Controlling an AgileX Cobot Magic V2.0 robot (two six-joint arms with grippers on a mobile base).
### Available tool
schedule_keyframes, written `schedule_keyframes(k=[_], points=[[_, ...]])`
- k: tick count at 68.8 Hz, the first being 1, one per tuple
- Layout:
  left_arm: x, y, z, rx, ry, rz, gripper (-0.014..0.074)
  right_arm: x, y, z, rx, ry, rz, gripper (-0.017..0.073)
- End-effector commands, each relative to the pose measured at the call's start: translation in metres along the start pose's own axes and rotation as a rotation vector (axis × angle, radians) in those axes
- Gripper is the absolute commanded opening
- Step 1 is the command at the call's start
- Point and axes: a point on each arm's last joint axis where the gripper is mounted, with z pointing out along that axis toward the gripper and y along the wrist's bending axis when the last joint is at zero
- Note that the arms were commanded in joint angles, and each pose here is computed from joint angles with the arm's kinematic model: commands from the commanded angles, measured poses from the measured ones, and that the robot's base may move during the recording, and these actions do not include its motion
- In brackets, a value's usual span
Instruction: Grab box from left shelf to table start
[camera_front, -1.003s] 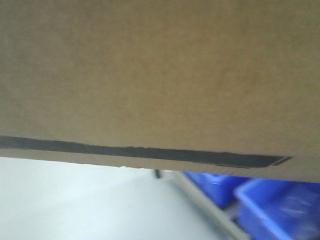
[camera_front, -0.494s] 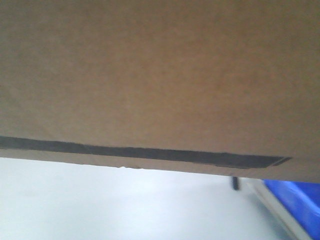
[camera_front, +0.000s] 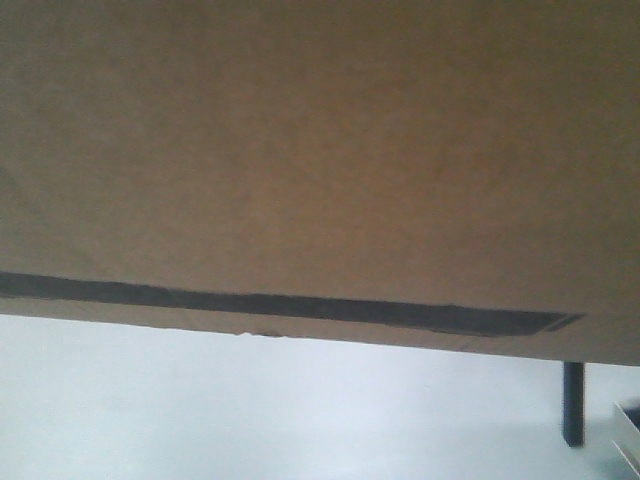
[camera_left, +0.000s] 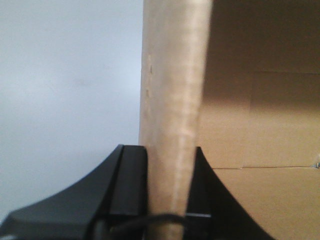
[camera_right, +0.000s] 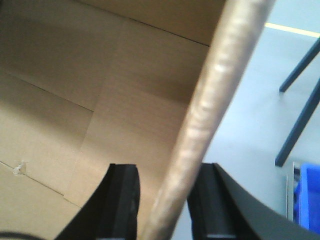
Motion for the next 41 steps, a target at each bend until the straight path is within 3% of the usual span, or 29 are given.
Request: schedule_keyframes(k=[1, 41], points=[[-0.0206, -0.0120, -0.0072, 0.136, -0.163, -0.073, -0.0099, -0.0212, 0.0071, -0.0092, -0.078, -0.192, -0.034, 0.0053], [-0.0206, -0.0120, -0.0072, 0.136, -0.163, -0.073, -0.0099, -0.0208, 0.0071, -0.0091, -0.077, -0.188, -0.035, 0.0053]])
